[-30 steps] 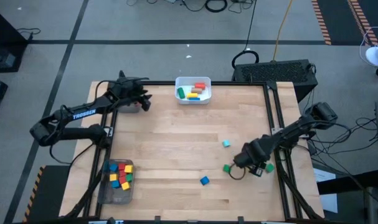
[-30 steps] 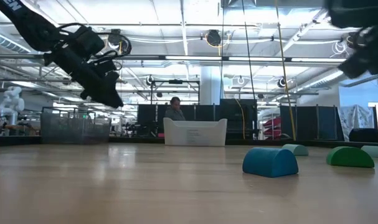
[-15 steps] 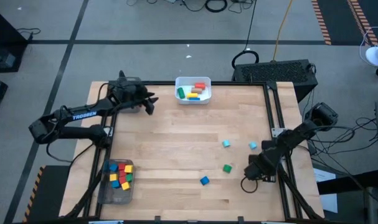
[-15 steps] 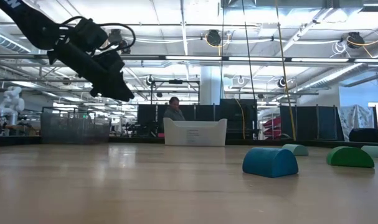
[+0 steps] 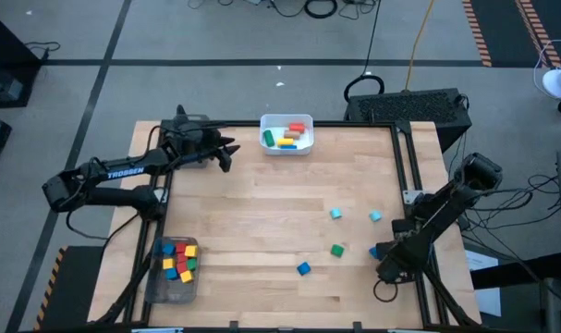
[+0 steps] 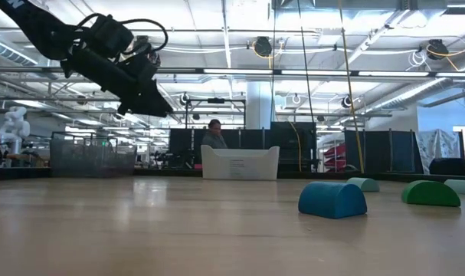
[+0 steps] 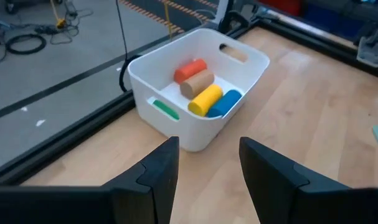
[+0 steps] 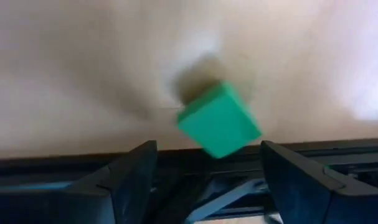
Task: Sort blocks by size
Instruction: Put the green semicircle block into the top black bin
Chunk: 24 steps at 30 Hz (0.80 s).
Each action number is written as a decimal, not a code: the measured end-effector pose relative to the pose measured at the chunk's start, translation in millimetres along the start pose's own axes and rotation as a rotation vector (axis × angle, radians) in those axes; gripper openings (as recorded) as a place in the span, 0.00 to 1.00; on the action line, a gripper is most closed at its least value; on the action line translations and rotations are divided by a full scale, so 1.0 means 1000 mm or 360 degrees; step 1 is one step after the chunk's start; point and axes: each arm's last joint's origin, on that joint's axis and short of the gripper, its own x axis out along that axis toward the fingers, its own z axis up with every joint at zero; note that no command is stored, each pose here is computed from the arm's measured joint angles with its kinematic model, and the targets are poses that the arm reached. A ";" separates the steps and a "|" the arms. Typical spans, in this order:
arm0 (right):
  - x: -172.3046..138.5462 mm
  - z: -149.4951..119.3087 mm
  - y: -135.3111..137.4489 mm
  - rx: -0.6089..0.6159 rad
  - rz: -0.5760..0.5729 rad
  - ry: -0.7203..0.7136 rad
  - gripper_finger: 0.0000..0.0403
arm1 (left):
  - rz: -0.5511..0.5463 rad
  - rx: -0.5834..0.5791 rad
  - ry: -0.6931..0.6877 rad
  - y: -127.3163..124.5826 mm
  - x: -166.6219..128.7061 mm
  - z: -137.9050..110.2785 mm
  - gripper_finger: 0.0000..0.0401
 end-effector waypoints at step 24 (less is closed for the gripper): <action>0.019 0.003 -0.003 -0.0047 -0.0011 -0.0126 0.38 | -0.0236 0.0119 -0.0085 -0.035 0.001 0.002 0.43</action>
